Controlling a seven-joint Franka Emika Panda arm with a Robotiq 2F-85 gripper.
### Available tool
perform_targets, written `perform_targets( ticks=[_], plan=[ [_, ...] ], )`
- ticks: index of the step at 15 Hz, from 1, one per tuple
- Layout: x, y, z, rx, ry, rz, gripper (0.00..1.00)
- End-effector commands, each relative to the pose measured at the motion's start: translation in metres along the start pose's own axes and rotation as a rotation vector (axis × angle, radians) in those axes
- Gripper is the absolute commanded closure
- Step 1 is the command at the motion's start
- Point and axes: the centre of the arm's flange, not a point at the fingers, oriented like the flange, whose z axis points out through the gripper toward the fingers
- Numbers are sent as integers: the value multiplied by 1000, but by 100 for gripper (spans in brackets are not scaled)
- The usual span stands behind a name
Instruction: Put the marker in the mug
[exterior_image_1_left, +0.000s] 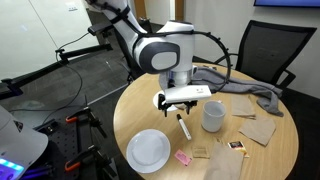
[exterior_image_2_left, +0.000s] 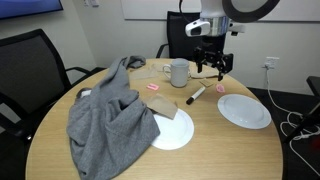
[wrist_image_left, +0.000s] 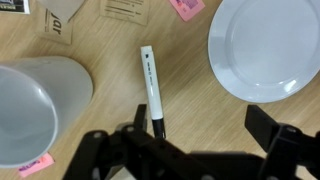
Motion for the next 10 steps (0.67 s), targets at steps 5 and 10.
perform_targets(
  ticks=[5, 10],
  plan=[
    [11, -5, 45, -54, 37, -38, 0],
    [20, 6, 60, -82, 47, -41, 0]
  ],
)
